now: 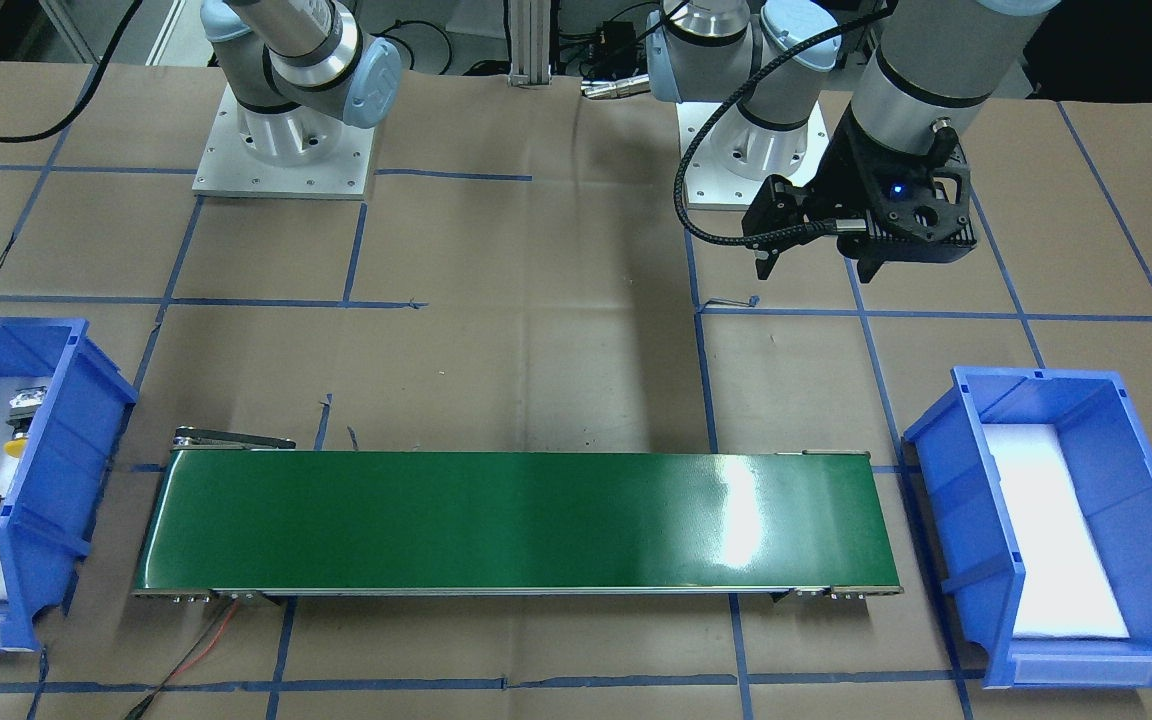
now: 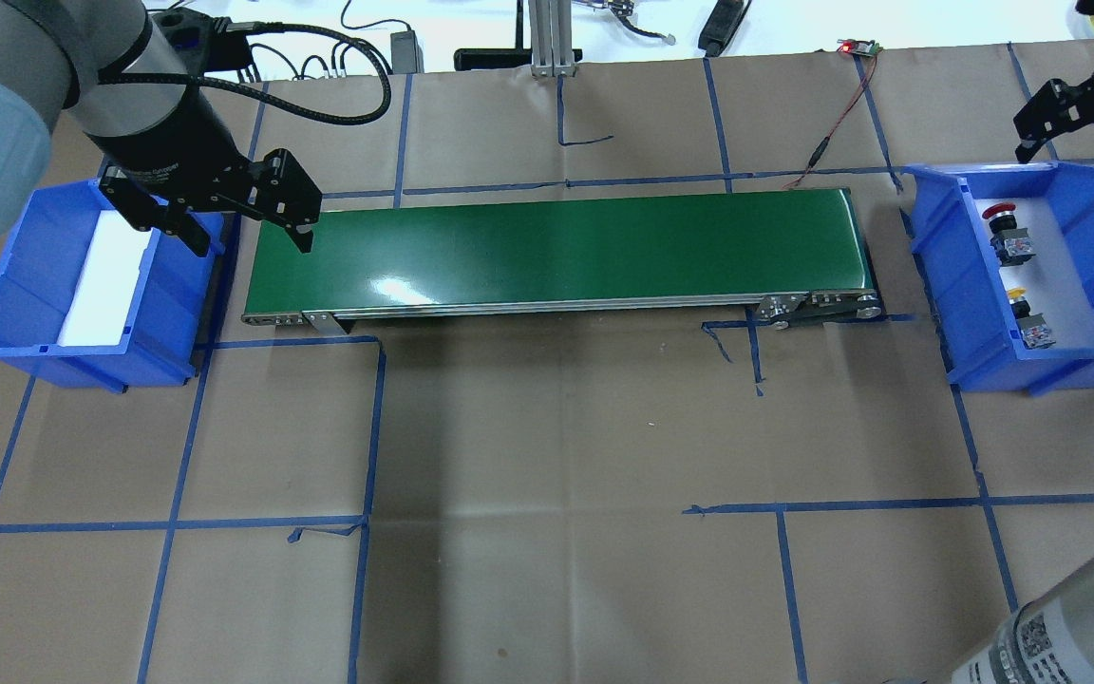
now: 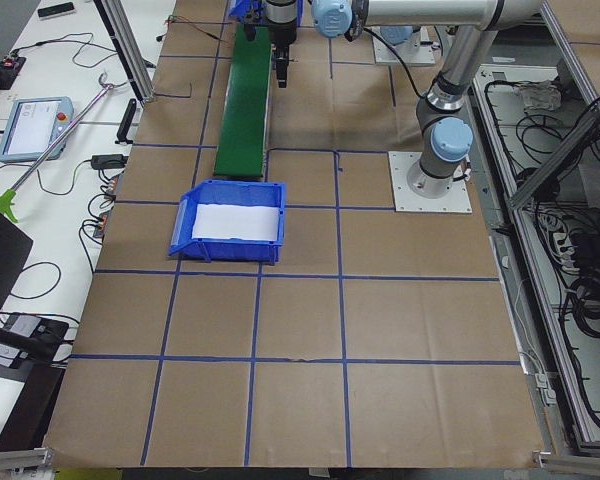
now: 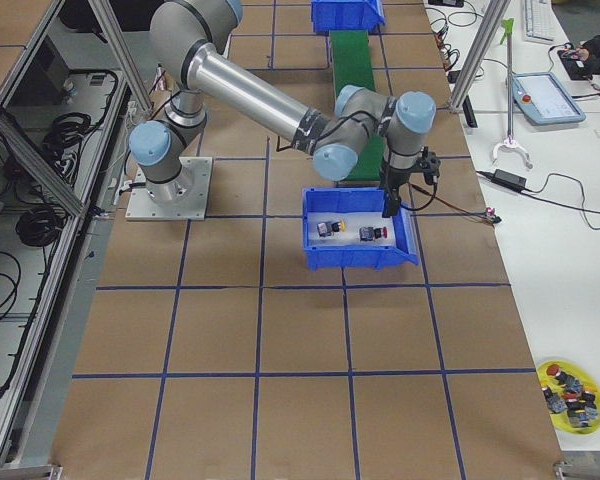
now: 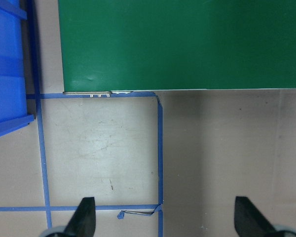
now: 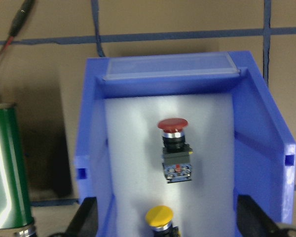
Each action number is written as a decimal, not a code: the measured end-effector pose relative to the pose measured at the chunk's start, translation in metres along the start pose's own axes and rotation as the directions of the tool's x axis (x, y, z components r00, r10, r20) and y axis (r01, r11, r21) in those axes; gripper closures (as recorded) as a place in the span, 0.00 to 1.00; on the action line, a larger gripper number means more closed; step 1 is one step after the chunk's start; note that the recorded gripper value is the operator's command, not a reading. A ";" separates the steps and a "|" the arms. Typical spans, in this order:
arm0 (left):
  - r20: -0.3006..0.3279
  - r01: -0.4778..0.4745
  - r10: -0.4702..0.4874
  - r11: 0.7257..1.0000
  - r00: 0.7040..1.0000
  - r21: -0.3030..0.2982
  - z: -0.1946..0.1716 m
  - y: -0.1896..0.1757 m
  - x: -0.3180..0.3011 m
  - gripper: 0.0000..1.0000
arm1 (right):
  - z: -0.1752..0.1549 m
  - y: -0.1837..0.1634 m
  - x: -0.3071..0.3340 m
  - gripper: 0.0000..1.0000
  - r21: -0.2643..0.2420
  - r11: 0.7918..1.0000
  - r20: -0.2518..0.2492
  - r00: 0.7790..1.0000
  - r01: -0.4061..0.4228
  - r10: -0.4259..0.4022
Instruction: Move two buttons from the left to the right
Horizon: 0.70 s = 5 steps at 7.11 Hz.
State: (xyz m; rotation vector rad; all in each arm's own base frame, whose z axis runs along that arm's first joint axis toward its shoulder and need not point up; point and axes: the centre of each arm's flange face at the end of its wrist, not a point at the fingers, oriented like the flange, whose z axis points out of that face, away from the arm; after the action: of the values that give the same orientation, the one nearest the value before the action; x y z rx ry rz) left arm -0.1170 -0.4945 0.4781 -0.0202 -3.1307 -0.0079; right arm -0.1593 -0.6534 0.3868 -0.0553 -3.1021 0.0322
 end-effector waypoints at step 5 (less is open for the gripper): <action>-0.001 0.002 -0.002 1.000 1.000 0.000 0.000 -0.001 0.000 0.00 | -0.146 0.066 -0.227 0.00 0.066 0.997 0.003 0.999 0.033 -0.033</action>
State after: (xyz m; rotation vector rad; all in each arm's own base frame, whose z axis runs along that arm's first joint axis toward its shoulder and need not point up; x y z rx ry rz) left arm -0.1171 -0.4952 0.4779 -0.0174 -3.1296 -0.0084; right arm 0.0758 -0.5930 0.5225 -0.0017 -3.1029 0.1339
